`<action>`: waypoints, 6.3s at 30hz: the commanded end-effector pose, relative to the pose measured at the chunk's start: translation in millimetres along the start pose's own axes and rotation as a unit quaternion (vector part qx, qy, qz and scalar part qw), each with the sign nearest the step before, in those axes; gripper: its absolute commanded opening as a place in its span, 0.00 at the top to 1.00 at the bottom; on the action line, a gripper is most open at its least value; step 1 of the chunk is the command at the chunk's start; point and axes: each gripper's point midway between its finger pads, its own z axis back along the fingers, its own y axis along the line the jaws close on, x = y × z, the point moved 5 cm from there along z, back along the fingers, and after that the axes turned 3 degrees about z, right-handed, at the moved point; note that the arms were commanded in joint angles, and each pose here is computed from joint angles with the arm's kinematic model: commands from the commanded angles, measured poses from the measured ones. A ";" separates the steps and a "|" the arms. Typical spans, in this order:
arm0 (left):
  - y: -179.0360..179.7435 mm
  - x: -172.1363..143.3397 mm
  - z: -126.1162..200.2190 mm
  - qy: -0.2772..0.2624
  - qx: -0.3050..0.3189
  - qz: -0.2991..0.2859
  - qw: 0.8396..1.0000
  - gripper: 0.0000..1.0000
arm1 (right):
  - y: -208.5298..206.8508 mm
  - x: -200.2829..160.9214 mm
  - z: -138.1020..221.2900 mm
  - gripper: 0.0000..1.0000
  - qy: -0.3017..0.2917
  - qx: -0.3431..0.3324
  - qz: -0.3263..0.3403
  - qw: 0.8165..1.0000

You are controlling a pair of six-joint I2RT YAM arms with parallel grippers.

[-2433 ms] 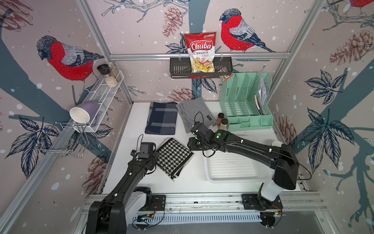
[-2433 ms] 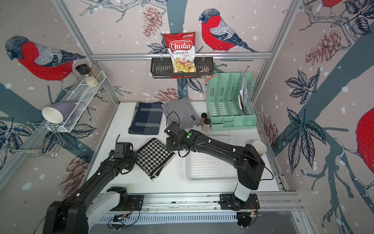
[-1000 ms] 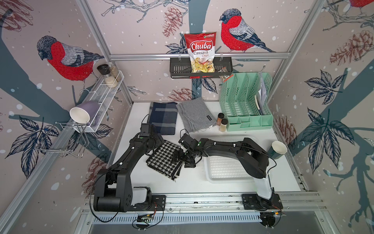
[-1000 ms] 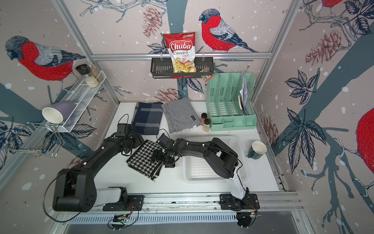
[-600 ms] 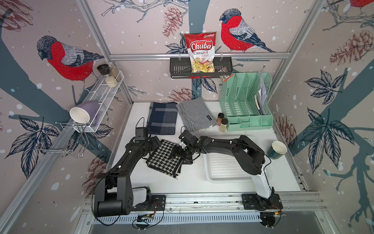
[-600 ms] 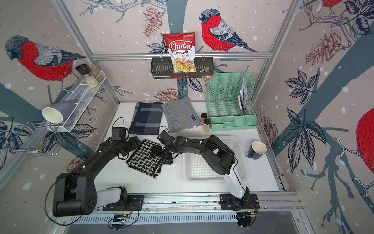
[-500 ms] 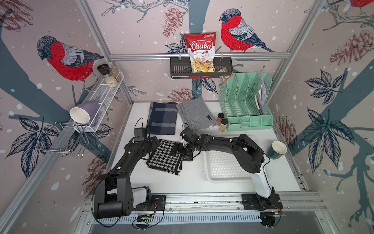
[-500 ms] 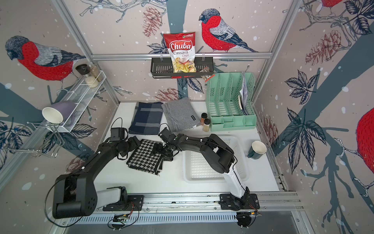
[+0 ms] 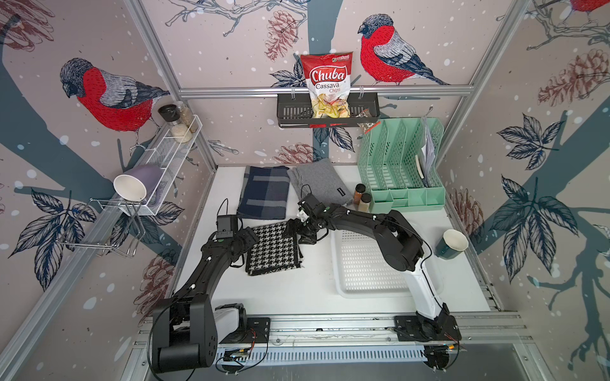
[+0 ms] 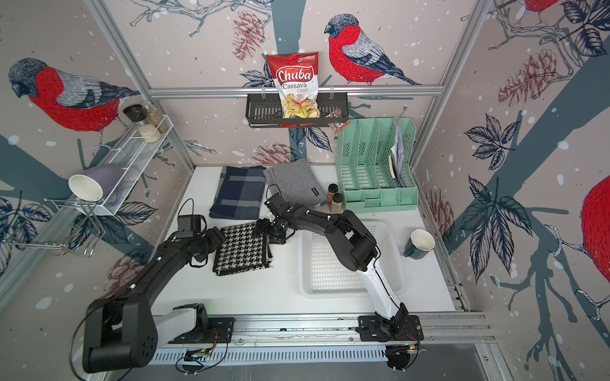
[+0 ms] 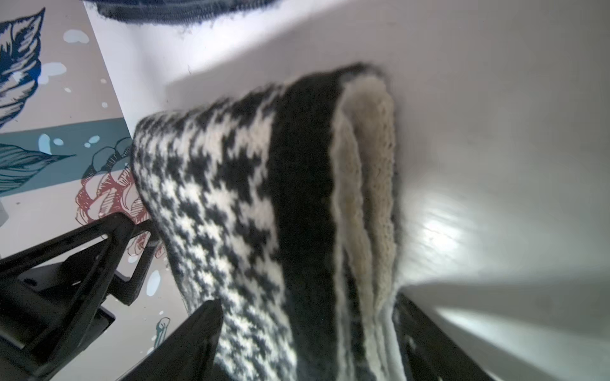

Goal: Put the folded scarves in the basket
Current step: Pick up the scarf at the center of the board, then place the scarf in the basket, then move the scarf to the center of the board.

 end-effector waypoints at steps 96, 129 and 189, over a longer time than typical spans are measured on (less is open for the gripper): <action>-115.7 -91.0 110.5 0.112 -0.223 0.076 0.965 1.00 | 19.6 -78.8 166.0 1.00 -0.112 -0.073 -0.011 0.991; -264.5 -280.3 64.8 0.235 -0.211 -0.111 0.942 1.00 | -199.2 -135.7 292.9 1.00 -0.222 -0.263 -0.202 0.917; -270.1 -206.5 110.4 0.049 -0.194 -0.168 0.965 0.48 | -148.3 -101.2 344.4 0.32 -0.368 -0.237 -0.142 0.888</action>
